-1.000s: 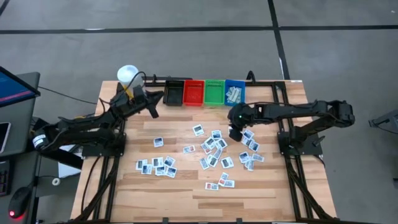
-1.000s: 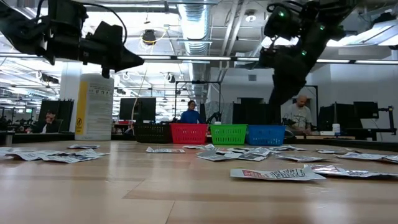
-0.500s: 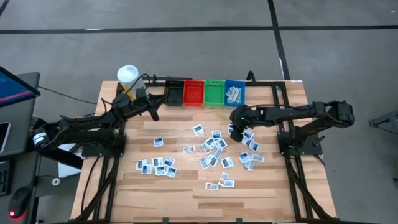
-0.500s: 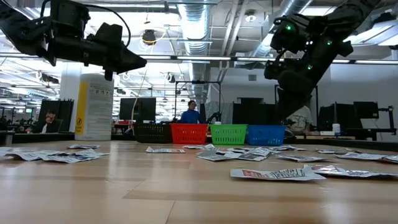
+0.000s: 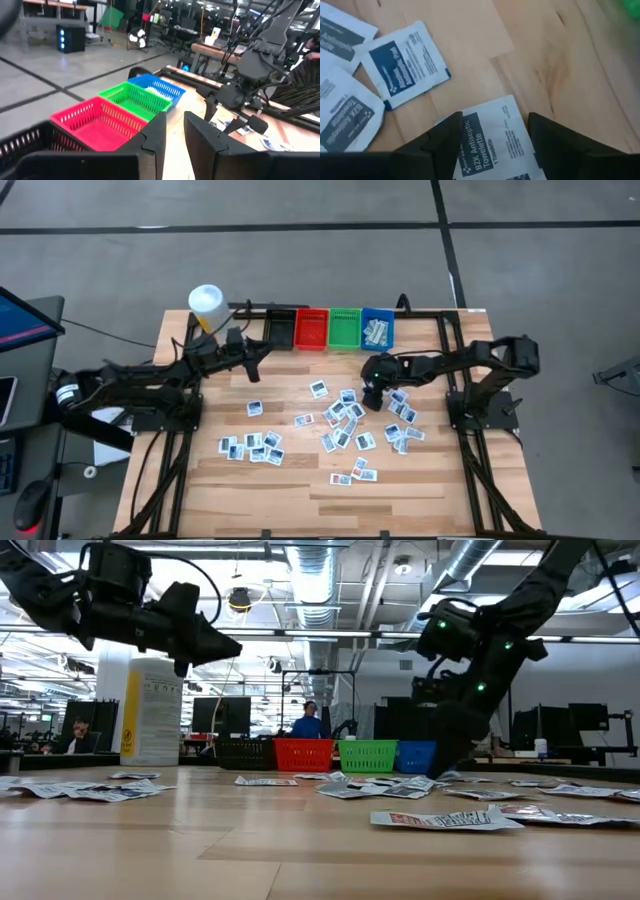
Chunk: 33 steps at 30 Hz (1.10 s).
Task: Pick & Place First Aid Supplies
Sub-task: Put the towelette pack into the green bin
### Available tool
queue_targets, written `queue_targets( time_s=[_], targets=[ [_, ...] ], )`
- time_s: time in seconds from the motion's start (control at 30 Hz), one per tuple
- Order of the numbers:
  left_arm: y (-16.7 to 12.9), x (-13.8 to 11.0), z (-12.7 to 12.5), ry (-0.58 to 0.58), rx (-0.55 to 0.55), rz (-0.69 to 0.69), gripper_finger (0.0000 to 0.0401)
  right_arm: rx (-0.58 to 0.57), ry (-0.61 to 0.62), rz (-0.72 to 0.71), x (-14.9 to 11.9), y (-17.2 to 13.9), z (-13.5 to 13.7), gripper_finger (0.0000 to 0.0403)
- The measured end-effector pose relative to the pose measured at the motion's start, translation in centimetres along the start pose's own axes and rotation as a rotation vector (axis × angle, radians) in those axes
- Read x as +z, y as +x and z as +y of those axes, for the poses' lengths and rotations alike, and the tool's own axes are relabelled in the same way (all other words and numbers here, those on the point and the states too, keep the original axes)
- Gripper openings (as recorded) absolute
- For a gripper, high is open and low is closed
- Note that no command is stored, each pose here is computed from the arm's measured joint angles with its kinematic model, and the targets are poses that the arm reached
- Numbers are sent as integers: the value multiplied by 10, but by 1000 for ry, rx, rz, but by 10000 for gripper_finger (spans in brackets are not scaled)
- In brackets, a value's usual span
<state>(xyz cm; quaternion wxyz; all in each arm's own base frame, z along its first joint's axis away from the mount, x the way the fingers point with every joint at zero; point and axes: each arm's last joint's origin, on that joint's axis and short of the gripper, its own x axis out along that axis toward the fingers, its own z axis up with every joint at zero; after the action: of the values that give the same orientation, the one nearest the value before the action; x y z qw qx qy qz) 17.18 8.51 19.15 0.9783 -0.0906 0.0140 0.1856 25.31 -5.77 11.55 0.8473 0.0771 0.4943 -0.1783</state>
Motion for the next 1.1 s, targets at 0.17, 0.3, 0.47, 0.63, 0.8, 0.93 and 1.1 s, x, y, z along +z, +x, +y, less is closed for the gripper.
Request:
queue_targets(
  time_s=[0.17,0.3,0.47,0.63,0.8,0.93,1.1],
  targets=[
    [3,-5,1,-46,5,27,67,-3,-1,26,-4,12,1,219],
    [4,-6,1,-58,7,35,66,3,7,46,-6,17,2,202],
    [4,-6,1,-54,6,34,67,13,9,46,-6,17,2,163],
    [4,-6,1,-53,6,34,63,16,11,42,-6,16,2,127],
    [4,-6,1,-52,6,34,63,18,12,40,-6,16,2,109],
    [4,-6,1,-51,6,34,63,20,15,26,-5,13,2,108],
    [4,-6,1,-52,6,34,65,30,21,-28,1,1,1,107]
  ],
)
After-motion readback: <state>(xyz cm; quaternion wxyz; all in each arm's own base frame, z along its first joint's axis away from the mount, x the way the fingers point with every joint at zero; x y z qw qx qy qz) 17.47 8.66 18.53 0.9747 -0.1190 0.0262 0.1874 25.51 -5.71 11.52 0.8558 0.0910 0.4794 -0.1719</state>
